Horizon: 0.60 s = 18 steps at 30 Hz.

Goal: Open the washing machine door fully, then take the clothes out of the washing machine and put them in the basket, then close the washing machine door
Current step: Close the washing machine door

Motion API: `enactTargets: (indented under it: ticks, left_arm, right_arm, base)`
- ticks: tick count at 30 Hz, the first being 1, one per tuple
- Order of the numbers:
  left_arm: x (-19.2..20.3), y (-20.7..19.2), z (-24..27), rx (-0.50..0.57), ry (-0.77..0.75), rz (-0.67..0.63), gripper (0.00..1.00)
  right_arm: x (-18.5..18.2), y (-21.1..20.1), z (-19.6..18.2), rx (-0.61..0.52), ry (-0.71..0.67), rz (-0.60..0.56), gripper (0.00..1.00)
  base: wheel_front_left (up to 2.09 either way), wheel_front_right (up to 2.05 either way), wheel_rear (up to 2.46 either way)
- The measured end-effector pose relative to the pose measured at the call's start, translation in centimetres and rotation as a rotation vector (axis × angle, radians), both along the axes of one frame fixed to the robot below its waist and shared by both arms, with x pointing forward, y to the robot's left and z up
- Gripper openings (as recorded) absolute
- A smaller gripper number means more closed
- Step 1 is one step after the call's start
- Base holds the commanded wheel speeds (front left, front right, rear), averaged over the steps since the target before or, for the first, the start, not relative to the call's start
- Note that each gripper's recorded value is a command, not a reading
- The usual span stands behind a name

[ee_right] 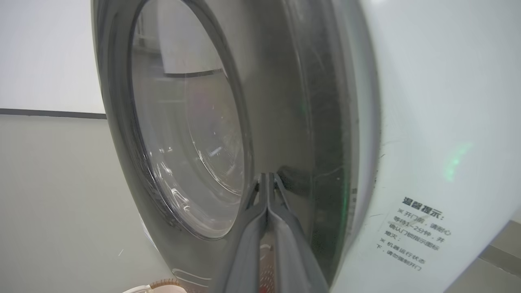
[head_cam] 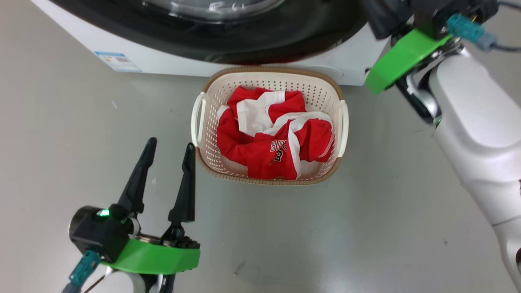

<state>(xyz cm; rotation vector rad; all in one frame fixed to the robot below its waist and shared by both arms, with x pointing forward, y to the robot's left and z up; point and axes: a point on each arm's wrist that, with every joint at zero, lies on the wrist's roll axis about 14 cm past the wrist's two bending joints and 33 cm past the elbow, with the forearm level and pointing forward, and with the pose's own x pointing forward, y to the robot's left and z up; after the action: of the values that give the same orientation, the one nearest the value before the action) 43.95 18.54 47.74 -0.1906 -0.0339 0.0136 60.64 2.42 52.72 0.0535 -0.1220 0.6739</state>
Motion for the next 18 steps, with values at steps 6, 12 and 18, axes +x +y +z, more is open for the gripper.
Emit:
enactTargets:
  ticks: [6, 12, 18]
  left_arm:
    - [0.4, 0.0, -0.5, 0.004, 0.011, -0.005, 1.00]
    - [0.7, 0.1, -0.5, 0.002, 0.008, -0.002, 1.00]
    - [0.8, -0.3, -0.4, -0.005, 0.005, -0.011, 1.00]
  right_arm:
    - [2.0, -0.8, 0.7, 0.007, -0.027, -0.042, 0.00]
    - [2.4, -1.1, 1.0, -0.027, -0.067, -0.060, 0.00]
    - [2.1, -1.4, 2.2, -0.007, -0.087, -0.079, 0.00]
  base:
    - [0.00, 0.00, 0.00]
    - [0.00, 0.00, 0.00]
    - [0.00, 0.00, 0.00]
